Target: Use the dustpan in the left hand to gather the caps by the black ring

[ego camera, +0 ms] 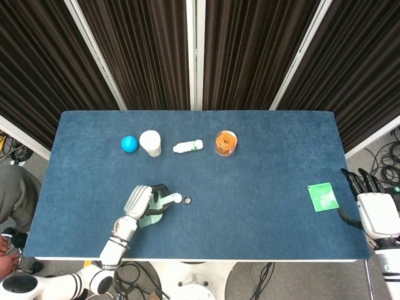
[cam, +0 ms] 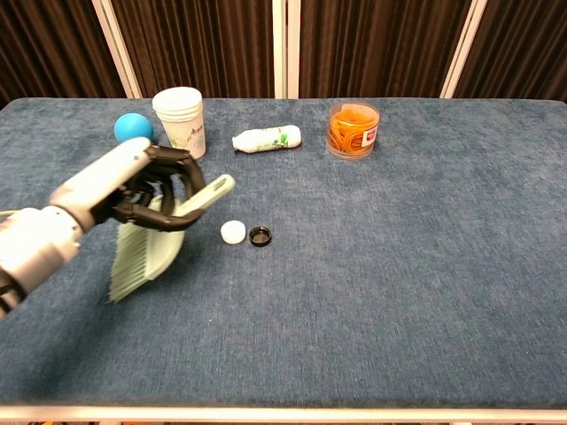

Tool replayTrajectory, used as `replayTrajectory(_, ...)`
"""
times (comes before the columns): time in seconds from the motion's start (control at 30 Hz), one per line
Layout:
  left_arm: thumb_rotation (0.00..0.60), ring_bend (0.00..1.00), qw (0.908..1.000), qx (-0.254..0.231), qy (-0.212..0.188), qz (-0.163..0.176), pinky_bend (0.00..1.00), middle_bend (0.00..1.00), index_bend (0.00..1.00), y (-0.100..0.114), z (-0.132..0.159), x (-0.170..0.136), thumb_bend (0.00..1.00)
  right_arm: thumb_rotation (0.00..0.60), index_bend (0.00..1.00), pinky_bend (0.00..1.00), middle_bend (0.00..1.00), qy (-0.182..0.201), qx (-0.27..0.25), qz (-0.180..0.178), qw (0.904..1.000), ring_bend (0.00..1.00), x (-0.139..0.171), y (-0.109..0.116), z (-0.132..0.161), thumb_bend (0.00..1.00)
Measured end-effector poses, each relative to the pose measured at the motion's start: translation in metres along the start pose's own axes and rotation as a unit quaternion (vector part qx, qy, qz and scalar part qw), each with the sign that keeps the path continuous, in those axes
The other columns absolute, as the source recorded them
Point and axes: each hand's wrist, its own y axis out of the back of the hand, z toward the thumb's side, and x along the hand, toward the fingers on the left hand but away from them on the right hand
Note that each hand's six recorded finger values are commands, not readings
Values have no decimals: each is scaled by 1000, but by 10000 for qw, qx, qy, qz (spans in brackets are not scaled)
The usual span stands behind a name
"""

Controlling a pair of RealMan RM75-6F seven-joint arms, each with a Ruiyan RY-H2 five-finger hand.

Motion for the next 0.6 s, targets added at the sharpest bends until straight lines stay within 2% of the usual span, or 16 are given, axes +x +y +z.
replayTrajectory(0.4,600,649,9994,-138,-271,-168,893,615,544,-26,40,40,381,600,29,115,148,-52,-34,-3,10000,29,3,-1,-5,154)
replayTrajectory(0.6,600,649,9989,-93,-449,40,893,614,543,-17,53,48,381,600,29,116,148,-19,-38,-7,10000,29,0,0,-4,154)
